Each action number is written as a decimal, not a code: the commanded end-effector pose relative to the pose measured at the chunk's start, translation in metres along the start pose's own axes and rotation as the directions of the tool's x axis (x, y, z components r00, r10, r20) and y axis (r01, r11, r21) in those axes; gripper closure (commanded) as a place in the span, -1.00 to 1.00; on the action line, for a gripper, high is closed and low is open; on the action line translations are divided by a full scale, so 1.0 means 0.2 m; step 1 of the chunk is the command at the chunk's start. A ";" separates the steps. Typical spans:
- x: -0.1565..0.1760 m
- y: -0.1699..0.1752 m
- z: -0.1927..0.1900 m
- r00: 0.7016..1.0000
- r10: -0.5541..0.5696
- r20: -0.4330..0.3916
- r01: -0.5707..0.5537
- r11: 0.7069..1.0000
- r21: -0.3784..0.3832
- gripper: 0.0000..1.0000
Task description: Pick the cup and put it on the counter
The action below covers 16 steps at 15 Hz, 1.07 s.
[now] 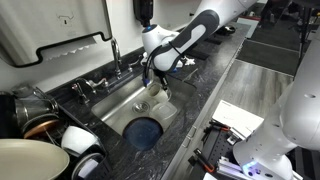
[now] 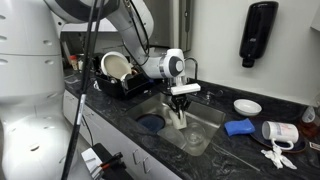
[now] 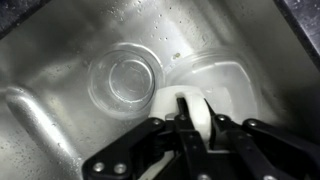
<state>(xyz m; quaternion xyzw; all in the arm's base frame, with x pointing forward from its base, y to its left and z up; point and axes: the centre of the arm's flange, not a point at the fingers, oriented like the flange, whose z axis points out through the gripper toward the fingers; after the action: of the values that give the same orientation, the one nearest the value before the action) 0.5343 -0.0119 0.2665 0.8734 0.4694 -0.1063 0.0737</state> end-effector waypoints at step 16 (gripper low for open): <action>-1.02 0.12 -0.21 0.771 0.283 -0.570 -0.350 0.937 -0.008 0.93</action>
<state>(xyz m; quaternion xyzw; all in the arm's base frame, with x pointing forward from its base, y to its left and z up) 0.4652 -0.1535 0.3355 0.9231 0.3378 0.1831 0.0177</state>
